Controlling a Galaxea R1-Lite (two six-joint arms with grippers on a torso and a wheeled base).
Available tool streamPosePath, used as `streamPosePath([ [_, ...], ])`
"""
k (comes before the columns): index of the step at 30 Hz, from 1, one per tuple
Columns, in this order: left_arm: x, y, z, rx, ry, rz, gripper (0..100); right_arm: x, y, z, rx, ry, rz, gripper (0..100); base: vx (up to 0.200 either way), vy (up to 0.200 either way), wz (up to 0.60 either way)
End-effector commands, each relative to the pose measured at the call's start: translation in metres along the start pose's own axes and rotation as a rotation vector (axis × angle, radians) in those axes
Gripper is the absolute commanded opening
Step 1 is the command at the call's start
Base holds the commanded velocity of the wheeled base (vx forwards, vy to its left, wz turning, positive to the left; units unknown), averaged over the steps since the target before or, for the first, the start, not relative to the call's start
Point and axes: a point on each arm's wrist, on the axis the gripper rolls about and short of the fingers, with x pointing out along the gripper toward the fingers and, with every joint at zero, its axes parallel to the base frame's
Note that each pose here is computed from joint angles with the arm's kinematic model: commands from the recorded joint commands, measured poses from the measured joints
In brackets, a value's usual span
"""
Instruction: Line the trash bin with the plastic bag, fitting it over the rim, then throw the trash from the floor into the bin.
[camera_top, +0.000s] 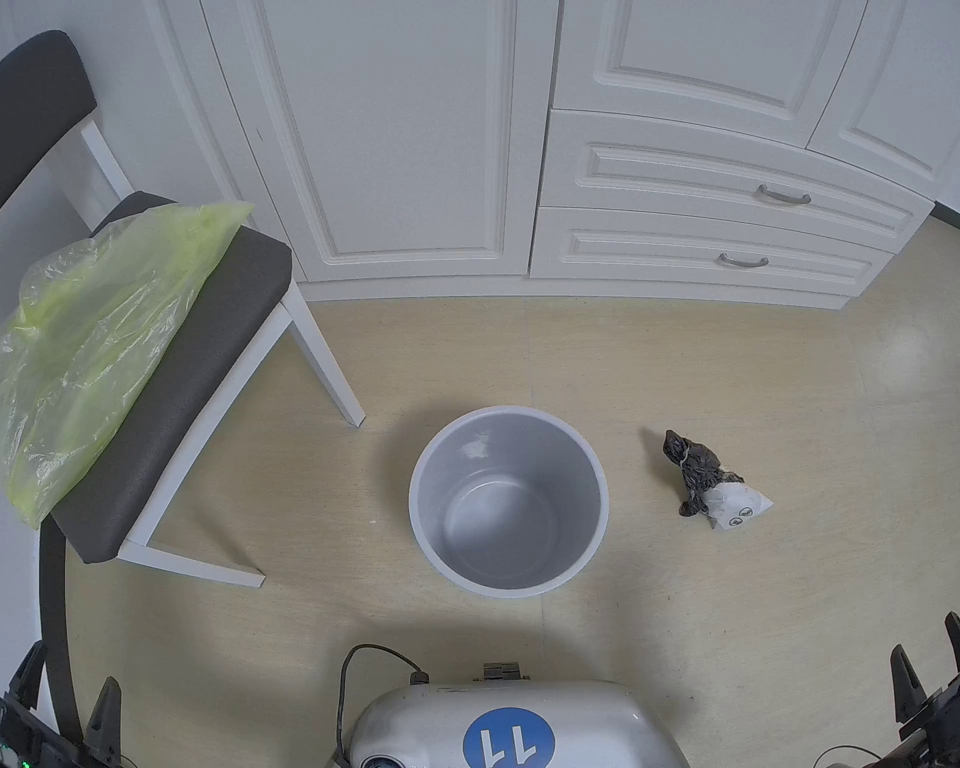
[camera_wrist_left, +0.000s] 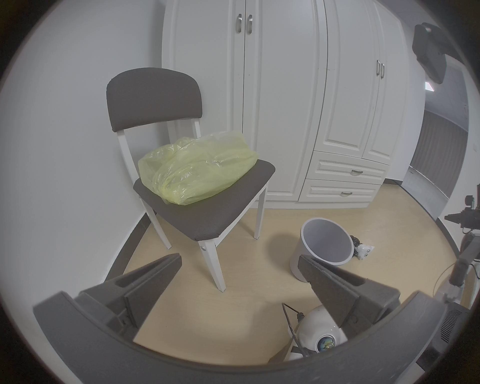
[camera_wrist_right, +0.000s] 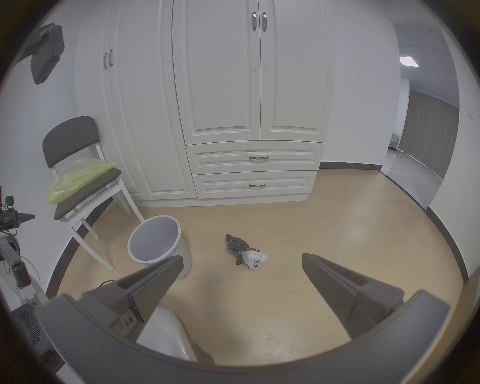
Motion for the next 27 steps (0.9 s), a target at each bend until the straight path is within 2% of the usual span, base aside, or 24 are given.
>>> streamPosePath([
  [1,0.0000,0.0002,-0.0047,0.000,-0.001,0.002,100,0.0002,-0.0001,-0.0054,0.000,0.005,0.000,100,0.000,0.000,0.00],
  [12,0.0001,0.0004,-0.0053,0.008,0.002,0.012,100,-0.0001,-0.0001,-0.0049,0.000,0.000,-0.007,100,0.000,0.000,0.00],
  [16,0.0001,0.0004,-0.0055,0.022,0.003,0.013,100,0.0002,0.0005,-0.0054,-0.054,0.005,0.021,100,0.000,0.000,0.00],
  [18,0.0001,-0.0001,-0.0053,0.063,0.002,-0.011,100,0.0002,0.0005,-0.0054,-0.060,0.005,0.024,100,0.000,0.000,0.00],
  [24,0.0001,-0.0005,-0.0050,0.072,-0.001,-0.029,100,0.0000,0.0005,-0.0053,-0.055,0.002,0.024,100,0.000,0.000,0.00],
  [27,0.0001,0.0000,-0.0052,0.038,0.001,-0.003,100,0.0001,0.0001,-0.0050,-0.008,-0.001,0.007,100,0.000,0.000,0.00],
])
